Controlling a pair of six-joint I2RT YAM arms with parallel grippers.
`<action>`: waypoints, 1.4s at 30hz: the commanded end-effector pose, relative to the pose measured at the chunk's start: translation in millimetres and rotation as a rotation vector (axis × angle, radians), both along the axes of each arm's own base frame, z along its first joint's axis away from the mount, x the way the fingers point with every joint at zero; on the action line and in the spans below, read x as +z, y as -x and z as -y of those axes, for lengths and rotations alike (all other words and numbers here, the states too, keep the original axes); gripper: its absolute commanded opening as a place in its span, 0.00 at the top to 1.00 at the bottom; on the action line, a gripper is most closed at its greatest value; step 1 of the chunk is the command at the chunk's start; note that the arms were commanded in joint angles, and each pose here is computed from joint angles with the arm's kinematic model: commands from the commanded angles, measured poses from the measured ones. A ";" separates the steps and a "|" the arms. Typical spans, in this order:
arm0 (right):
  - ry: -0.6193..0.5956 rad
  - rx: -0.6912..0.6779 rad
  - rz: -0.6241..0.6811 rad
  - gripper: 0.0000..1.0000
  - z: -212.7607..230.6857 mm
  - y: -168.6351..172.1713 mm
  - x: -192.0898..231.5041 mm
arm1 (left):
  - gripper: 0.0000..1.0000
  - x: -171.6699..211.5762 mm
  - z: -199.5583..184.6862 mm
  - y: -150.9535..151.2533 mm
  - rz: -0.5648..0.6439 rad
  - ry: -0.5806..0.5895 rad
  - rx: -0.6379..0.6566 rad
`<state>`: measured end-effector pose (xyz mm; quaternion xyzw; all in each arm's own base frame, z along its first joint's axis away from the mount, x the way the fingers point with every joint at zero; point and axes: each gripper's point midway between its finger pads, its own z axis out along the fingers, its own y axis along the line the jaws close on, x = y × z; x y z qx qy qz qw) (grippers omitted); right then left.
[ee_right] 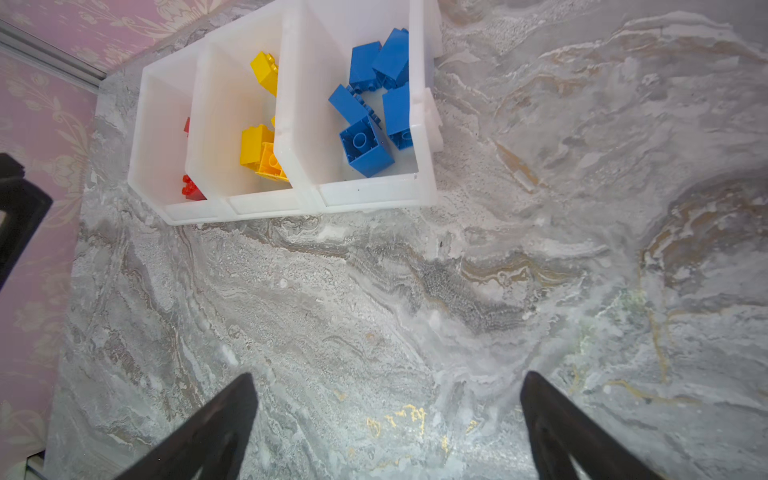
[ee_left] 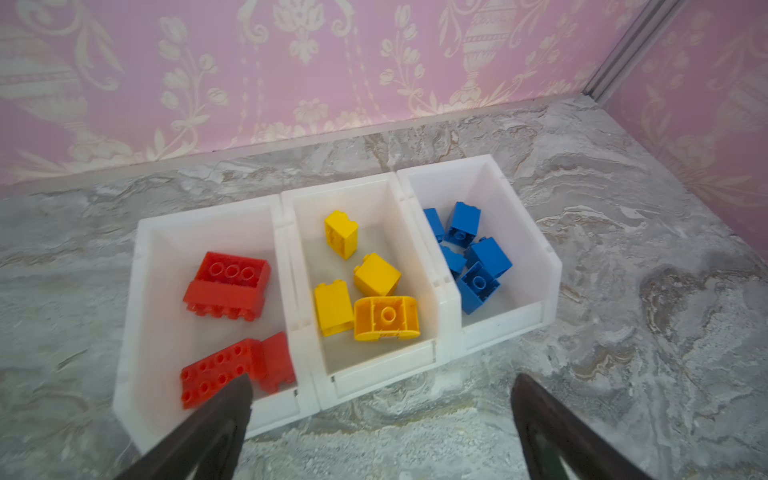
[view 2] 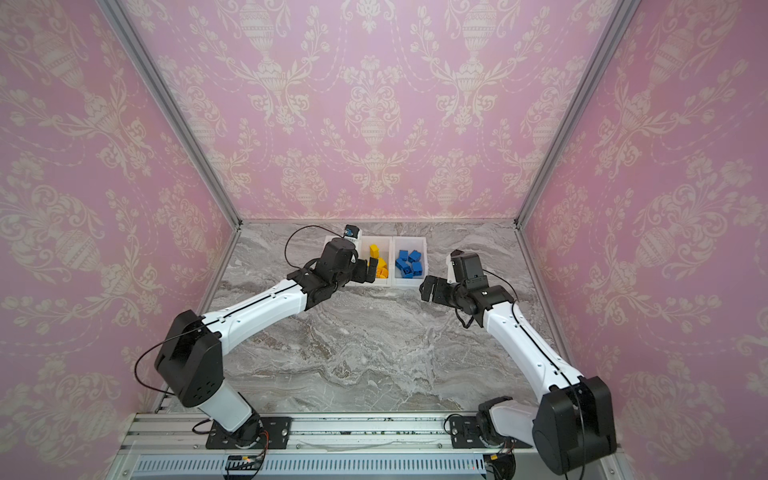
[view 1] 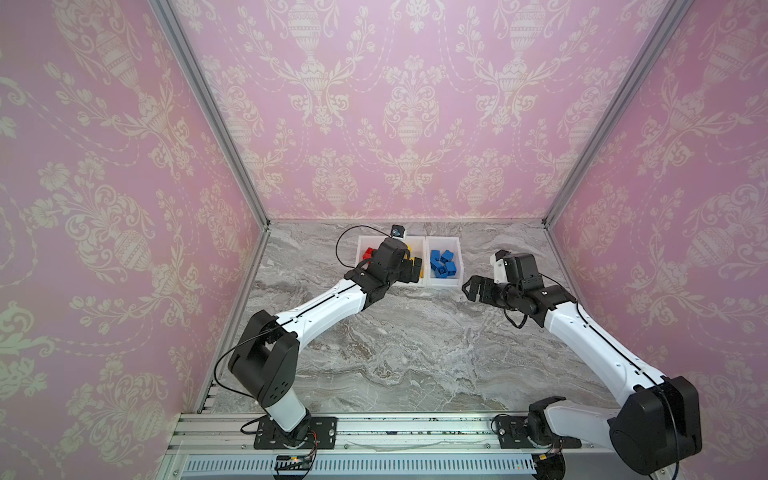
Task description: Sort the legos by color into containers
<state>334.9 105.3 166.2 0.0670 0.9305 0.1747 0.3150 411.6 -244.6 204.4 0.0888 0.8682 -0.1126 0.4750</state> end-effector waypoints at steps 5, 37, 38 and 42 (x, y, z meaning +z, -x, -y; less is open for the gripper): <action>0.218 -0.022 0.073 0.00 27.8 -27.8 2.9 | 0.01 2.3 -100.2 16.8 0.080 -0.028 0.175; 0.487 -0.138 0.478 0.00 98.3 -70.8 -48.1 | 0.01 -70.2 -284.5 51.6 0.340 -0.165 0.541; 0.484 -0.138 0.481 0.00 98.1 -70.2 -49.6 | 0.01 -71.2 -286.9 51.8 0.357 -0.156 0.546; 0.477 -0.129 0.502 0.00 96.4 -67.6 -53.5 | 0.01 -80.7 -294.2 54.5 0.384 -0.105 0.562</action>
